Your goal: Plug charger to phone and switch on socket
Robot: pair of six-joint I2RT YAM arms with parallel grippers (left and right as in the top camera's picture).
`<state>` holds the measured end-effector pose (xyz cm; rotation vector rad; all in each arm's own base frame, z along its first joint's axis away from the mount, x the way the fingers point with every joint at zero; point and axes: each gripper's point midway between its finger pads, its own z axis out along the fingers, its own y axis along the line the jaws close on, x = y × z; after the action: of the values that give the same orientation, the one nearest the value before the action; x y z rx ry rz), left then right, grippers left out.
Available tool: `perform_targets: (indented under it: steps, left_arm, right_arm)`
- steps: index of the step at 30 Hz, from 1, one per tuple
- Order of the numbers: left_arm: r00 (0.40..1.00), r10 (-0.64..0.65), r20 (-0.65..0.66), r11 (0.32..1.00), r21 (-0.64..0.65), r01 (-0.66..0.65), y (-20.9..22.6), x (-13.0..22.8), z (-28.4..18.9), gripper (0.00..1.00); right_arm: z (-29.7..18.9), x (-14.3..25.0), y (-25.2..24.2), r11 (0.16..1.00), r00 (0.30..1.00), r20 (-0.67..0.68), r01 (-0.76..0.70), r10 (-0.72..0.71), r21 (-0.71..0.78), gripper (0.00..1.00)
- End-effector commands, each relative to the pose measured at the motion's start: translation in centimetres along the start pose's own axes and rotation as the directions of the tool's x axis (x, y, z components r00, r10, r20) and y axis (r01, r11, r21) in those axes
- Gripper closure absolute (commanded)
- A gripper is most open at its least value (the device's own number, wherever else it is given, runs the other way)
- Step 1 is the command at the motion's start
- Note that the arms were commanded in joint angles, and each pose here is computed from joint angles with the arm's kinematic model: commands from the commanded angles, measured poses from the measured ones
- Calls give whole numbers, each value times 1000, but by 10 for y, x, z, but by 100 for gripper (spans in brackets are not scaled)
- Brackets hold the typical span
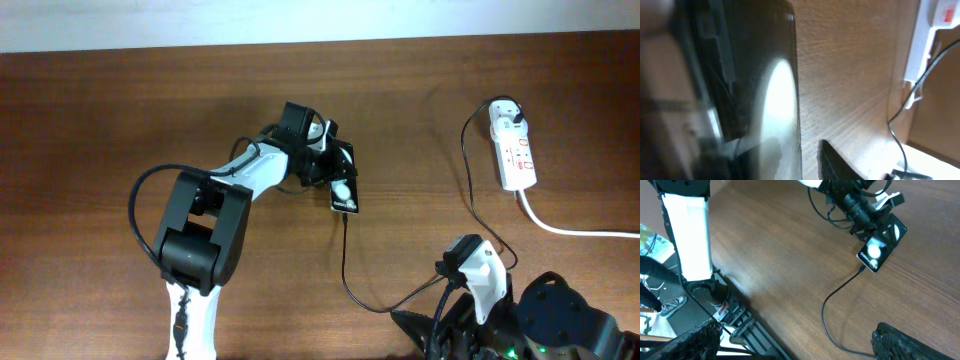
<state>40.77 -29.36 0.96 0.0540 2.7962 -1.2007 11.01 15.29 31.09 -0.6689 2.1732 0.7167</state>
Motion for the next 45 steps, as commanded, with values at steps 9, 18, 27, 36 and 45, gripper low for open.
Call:
perform_targets:
  steps: [9, 18, 27, 36, 45]
  left_arm:
    - [997, -13, 80, 964, -263, 34, 47, -9, -8, 1]
    - [989, -4, 147, 887, -455, 71, 83, -15, -23, 1]
    - [955, 142, 260, 497, -853, 158, 109, -18, -182, 1]
    - [850, 269, 453, 540, -802, 256, -2, 66, -362, 1]
    - [669, 328, 667, 736, -624, 261, -38, 179, -440, 1]
  right_arm:
    - [-2, -3, -2, 1000, 1000, 12, 4, -4, 10, 1]
    - [-2, -3, -2, 1000, 1000, 12, 4, -4, 10, 1]
    - [-2, -3, -2, 1000, 1000, 12, 4, -4, 10, 1]
    - [-2, -3, -2, 1000, 1000, 12, 4, -4, 10, 1]
    - [-2, -3, -2, 1000, 1000, 12, 4, -4, 10, 1]
